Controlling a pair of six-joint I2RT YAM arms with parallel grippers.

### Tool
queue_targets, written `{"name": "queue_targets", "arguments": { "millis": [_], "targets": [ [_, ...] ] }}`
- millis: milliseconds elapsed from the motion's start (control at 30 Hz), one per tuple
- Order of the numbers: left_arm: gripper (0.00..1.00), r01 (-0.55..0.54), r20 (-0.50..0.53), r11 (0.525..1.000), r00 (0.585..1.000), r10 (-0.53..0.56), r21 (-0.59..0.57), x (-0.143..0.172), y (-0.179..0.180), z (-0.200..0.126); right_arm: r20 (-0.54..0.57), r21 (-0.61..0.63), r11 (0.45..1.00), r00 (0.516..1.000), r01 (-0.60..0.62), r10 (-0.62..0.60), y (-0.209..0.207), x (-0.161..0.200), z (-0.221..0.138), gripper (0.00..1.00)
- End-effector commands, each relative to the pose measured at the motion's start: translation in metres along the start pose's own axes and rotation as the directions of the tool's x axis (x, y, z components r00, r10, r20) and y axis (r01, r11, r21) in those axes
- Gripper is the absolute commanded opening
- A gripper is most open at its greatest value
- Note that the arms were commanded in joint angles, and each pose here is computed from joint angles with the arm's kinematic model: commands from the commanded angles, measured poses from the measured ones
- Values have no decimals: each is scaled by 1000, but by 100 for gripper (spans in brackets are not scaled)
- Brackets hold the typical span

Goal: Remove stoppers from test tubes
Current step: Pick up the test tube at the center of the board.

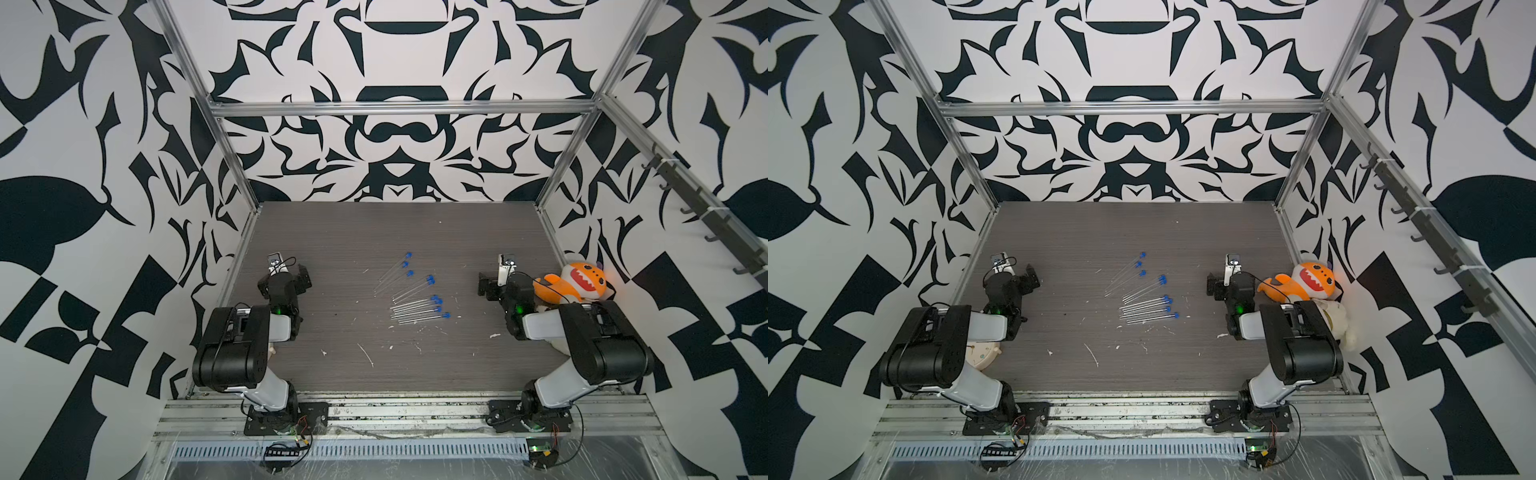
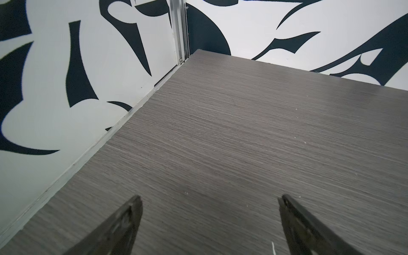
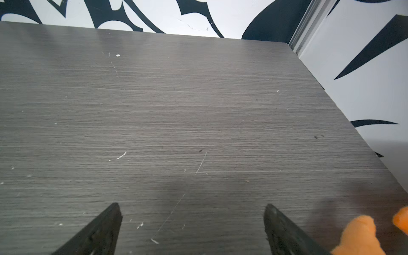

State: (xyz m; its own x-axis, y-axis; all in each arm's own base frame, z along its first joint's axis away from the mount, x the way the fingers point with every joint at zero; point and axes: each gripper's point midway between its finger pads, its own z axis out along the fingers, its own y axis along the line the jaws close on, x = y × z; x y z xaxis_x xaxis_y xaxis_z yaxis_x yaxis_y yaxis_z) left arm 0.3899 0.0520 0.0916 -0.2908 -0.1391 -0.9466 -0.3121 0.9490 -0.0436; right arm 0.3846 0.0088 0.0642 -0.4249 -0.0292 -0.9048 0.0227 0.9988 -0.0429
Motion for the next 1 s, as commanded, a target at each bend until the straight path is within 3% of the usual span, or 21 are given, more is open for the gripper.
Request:
{"name": "queue_targets", "arguments": {
  "millis": [0, 967],
  "targets": [
    [99, -2, -3, 1000, 1000, 2, 2, 1, 2, -3, 45, -5, 1000, 999, -1, 1, 1, -13, -4, 100],
    [99, -4, -5, 1000, 1000, 4, 5, 1, 1, -3, 44, -9, 1000, 999, 2, -2, 3, -14, -4, 100]
  ]
}}
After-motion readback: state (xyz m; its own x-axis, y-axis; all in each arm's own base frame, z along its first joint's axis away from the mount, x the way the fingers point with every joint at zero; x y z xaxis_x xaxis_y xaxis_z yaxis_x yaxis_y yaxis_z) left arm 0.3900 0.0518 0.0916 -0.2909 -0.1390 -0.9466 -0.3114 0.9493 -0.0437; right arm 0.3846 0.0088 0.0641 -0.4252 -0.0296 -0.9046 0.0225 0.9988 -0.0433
